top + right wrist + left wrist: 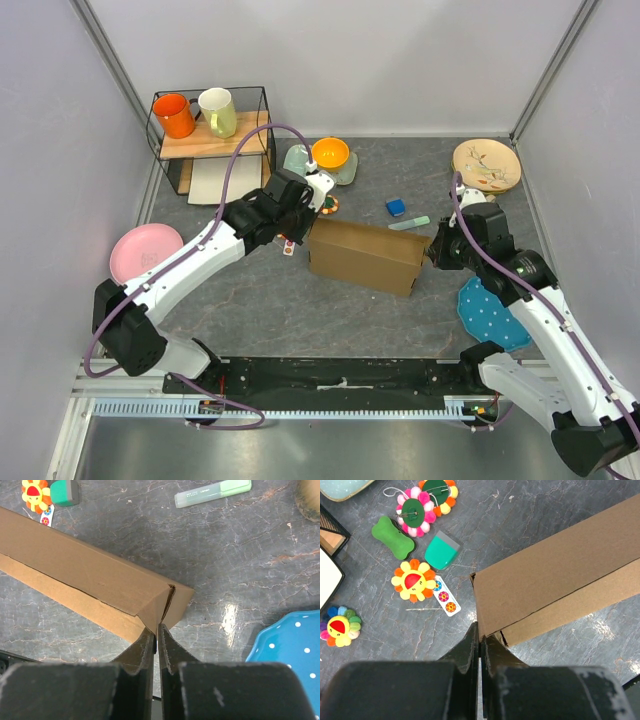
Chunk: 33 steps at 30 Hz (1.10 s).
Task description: Fold the paper box
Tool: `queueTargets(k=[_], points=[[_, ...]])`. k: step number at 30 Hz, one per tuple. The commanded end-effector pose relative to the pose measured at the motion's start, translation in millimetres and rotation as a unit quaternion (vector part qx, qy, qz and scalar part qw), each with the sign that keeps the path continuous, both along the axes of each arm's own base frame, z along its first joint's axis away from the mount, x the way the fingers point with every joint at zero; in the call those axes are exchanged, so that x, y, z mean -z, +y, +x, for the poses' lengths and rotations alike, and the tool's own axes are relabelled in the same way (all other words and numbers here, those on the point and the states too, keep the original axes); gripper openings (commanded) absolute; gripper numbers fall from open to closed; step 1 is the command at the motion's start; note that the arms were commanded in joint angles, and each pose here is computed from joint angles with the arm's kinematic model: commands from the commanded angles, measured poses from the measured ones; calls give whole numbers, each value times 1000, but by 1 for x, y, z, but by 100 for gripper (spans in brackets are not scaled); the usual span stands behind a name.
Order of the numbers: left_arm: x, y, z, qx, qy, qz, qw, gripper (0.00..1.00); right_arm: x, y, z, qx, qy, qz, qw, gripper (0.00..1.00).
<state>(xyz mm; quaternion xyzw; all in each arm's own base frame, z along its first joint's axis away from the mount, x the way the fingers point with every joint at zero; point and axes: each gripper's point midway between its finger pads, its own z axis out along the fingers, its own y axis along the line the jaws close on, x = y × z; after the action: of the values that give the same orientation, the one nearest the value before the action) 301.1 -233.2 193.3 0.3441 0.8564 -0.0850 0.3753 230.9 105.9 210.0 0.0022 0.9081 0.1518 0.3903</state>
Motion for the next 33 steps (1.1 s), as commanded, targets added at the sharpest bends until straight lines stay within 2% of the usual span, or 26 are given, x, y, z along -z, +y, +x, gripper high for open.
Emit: queueTargets(k=[1, 6, 16, 33], points=[[20, 17, -12, -11, 43, 43, 998, 2, -2, -16, -1, 15, -5, -40, 999, 9], [11, 9, -16, -2, 46, 17, 999, 2, 5, -17, -2, 15, 1, -46, 999, 3], [-35, -22, -29, 43, 51, -97, 993, 2, 11, -17, -1, 11, 1, -59, 998, 2], [-78, -29, -34, 34, 124, -239, 962, 2, 22, -12, -1, 7, 8, -67, 998, 0]])
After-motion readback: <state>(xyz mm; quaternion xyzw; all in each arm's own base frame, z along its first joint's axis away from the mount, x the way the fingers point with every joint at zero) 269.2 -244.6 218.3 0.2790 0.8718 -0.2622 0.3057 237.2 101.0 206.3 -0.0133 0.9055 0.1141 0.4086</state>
